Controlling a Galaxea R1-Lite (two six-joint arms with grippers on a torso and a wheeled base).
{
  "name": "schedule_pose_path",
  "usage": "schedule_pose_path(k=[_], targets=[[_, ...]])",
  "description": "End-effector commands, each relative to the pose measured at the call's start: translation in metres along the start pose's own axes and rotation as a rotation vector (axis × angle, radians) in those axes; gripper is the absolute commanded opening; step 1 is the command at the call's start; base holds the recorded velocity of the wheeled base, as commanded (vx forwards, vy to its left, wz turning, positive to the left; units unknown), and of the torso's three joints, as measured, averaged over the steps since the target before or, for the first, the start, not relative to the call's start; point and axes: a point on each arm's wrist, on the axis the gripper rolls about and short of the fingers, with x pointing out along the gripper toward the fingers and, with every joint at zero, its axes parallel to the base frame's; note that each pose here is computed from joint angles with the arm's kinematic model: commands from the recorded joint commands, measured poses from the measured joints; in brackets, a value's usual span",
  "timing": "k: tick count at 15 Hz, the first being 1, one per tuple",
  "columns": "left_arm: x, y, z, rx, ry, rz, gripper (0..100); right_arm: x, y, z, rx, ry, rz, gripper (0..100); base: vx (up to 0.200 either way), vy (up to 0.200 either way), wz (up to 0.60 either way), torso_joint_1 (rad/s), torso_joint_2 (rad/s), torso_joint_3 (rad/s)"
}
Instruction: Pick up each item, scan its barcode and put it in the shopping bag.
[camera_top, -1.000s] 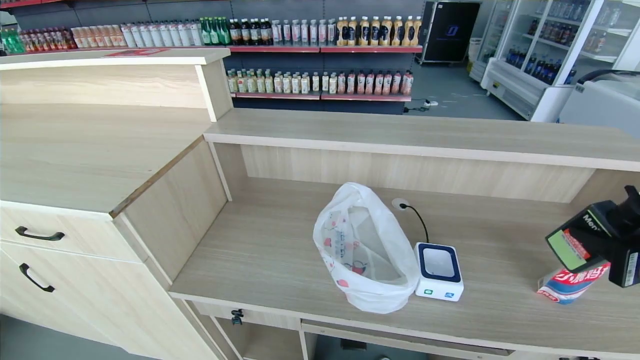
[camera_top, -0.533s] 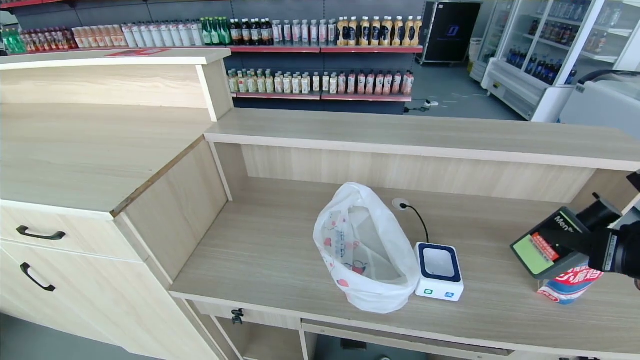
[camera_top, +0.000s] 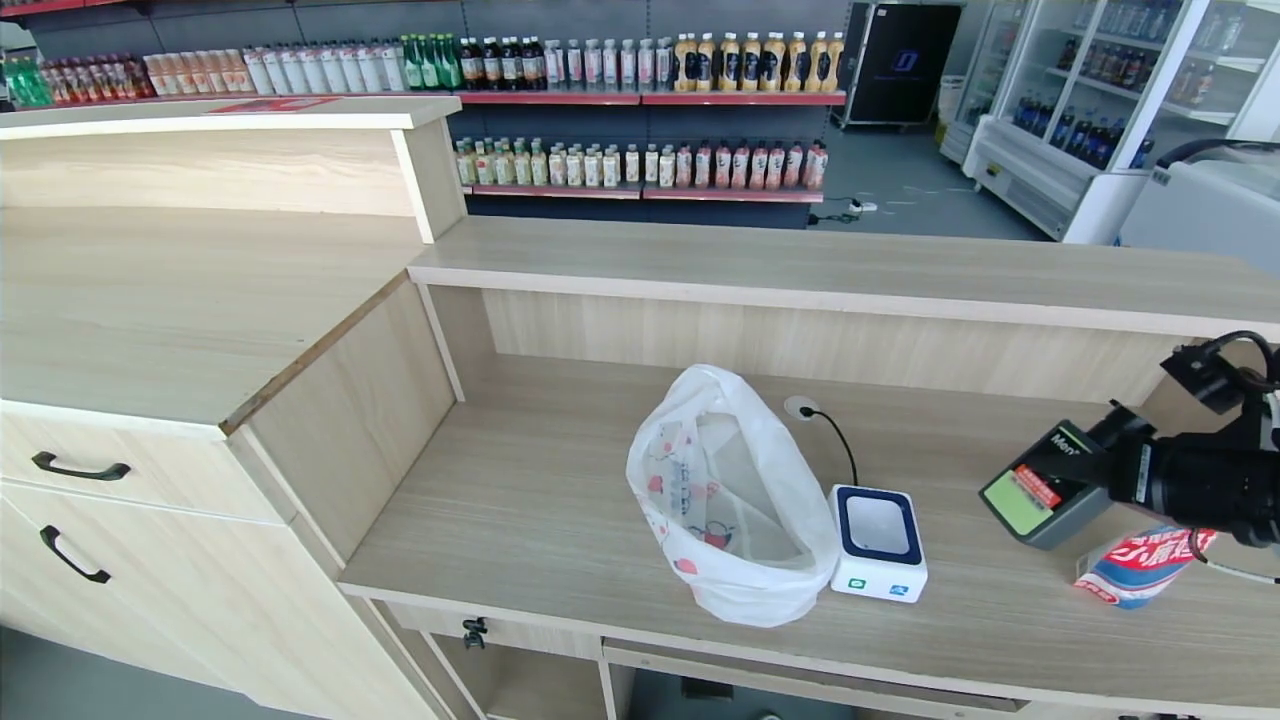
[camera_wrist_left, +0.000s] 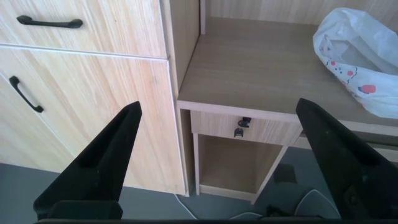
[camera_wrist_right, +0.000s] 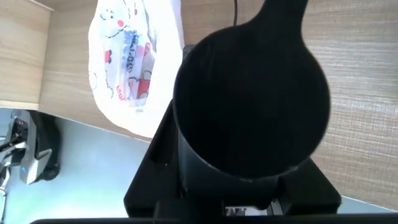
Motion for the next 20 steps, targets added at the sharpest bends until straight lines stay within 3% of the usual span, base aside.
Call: schedule_pose_path(k=[1,12,20], targets=[[0.000,0.000,0.000,0.000,0.001,0.000,100,0.017,-0.007,-0.001,0.017,0.043,0.017,0,0.000,0.000,0.00,0.000,0.00,0.000],[0.000,0.000,0.000,0.000,0.001,0.000,100,0.041,-0.012,-0.013,-0.087,0.127,0.073,0,0.000,0.000,0.00,0.000,0.00,0.000],[0.000,0.000,0.000,0.000,0.001,0.000,100,0.052,-0.014,-0.009,-0.101,0.131,0.109,0,0.000,0.000,0.00,0.000,0.00,0.000]])
